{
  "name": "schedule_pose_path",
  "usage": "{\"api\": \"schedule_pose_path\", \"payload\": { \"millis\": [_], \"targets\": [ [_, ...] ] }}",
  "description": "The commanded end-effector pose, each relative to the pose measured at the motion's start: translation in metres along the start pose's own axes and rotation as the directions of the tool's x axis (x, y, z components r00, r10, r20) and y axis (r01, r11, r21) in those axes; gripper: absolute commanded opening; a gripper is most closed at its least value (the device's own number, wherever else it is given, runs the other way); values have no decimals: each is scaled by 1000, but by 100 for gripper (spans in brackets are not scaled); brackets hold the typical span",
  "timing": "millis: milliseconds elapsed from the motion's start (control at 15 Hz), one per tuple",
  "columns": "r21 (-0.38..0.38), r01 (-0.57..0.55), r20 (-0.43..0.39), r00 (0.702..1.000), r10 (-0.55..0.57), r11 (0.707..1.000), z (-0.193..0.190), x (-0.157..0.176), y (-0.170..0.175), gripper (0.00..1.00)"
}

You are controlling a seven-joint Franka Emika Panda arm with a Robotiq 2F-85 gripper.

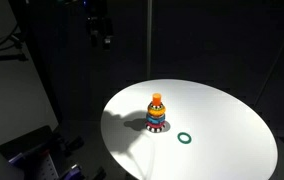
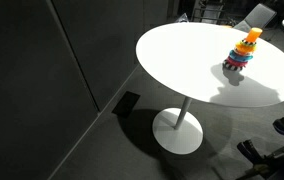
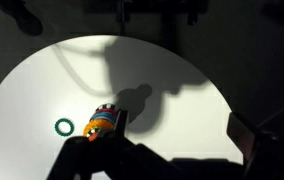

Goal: Pick up the dark green ring and put it on the ring holder

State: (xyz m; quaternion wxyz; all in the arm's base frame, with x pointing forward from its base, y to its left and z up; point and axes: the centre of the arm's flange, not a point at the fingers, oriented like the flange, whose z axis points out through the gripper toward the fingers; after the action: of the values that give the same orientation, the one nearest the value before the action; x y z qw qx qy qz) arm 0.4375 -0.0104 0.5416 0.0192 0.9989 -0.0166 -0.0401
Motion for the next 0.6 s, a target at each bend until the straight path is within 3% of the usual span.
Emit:
{"api": "schedule_pose_path", "payload": {
  "millis": [0, 533],
  "targets": [
    [0, 0, -1, 1000, 0, 1000, 0, 0, 0, 100],
    [-3, -25, 20, 999, 25, 1000, 12, 11, 12, 100]
  ]
}}
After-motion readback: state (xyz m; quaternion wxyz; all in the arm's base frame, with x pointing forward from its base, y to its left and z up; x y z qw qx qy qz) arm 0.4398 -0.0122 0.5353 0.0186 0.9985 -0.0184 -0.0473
